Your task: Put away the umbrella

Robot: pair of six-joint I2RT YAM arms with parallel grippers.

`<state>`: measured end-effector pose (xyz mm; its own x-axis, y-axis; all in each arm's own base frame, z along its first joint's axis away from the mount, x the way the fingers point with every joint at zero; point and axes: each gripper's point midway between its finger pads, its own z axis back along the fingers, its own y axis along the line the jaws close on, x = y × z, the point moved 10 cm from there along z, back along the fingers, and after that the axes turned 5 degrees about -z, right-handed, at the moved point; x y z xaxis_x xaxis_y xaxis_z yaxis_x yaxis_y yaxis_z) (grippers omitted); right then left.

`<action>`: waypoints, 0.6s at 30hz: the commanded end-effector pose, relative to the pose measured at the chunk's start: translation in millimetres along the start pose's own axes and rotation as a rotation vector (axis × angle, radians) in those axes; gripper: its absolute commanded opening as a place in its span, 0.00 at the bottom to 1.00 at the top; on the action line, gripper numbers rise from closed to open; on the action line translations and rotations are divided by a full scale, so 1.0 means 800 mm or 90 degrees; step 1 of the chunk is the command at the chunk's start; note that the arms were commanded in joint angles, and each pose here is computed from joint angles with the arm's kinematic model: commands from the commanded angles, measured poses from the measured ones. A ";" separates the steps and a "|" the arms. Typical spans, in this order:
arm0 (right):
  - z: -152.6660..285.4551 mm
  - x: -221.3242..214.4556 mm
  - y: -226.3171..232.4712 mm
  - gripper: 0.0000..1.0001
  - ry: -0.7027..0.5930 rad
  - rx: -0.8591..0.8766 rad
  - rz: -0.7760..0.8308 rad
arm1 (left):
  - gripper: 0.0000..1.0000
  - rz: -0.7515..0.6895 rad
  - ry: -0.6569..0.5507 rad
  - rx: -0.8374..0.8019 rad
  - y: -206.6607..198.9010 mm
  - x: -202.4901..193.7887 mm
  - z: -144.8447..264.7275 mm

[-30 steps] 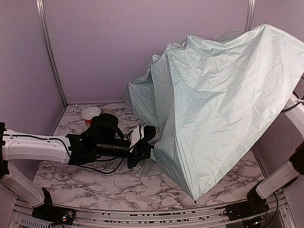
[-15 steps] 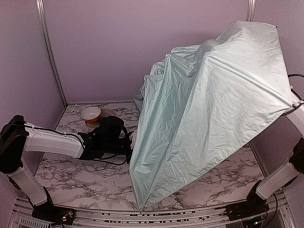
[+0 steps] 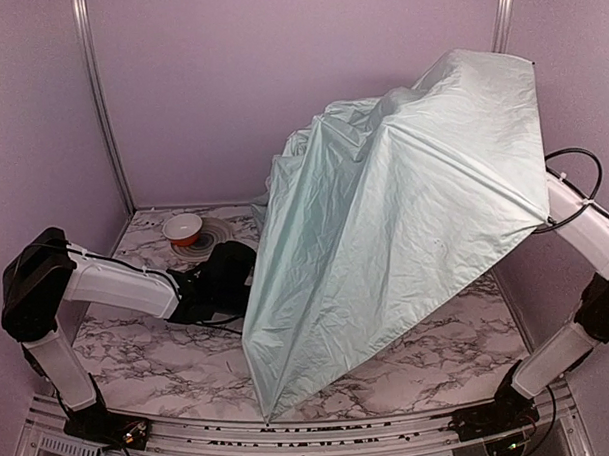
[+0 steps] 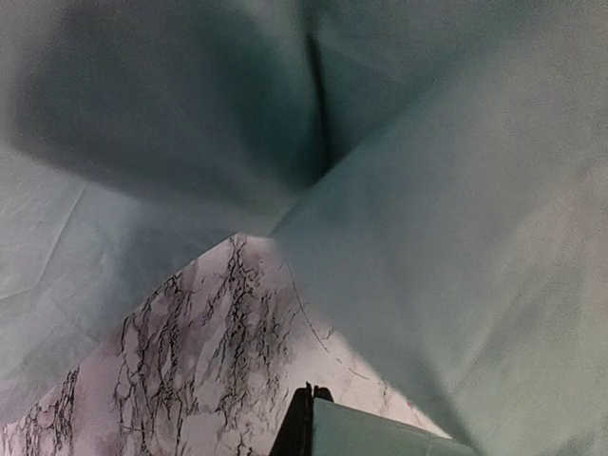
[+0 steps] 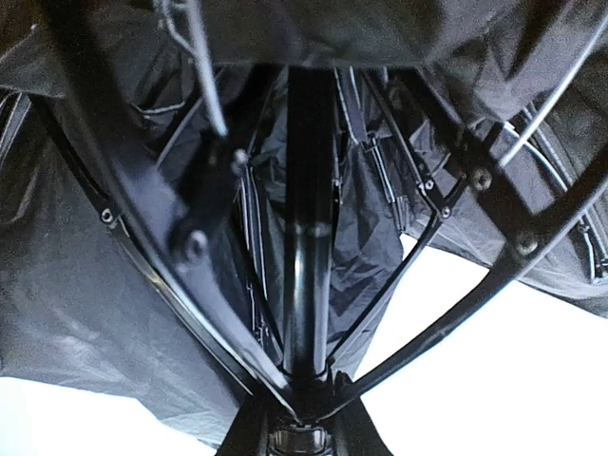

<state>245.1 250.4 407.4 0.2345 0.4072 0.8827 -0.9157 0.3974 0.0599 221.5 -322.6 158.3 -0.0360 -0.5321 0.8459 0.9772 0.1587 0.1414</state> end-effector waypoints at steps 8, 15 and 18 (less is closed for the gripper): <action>0.030 0.004 0.019 0.00 -0.149 0.062 0.123 | 0.62 -0.022 -0.044 0.019 -0.012 0.033 0.068; 0.098 0.009 0.016 0.00 -0.281 0.118 0.191 | 0.83 -0.086 0.056 0.004 -0.022 0.044 0.118; 0.106 0.015 0.019 0.00 -0.300 0.119 0.201 | 0.80 -0.050 -0.003 0.032 -0.017 0.077 0.135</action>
<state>224.0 198.9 413.2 0.0202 0.2179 0.9758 -0.9709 0.2372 -0.0329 186.0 -275.0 245.2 -0.1625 -0.5240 0.8361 0.9563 0.1250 0.2642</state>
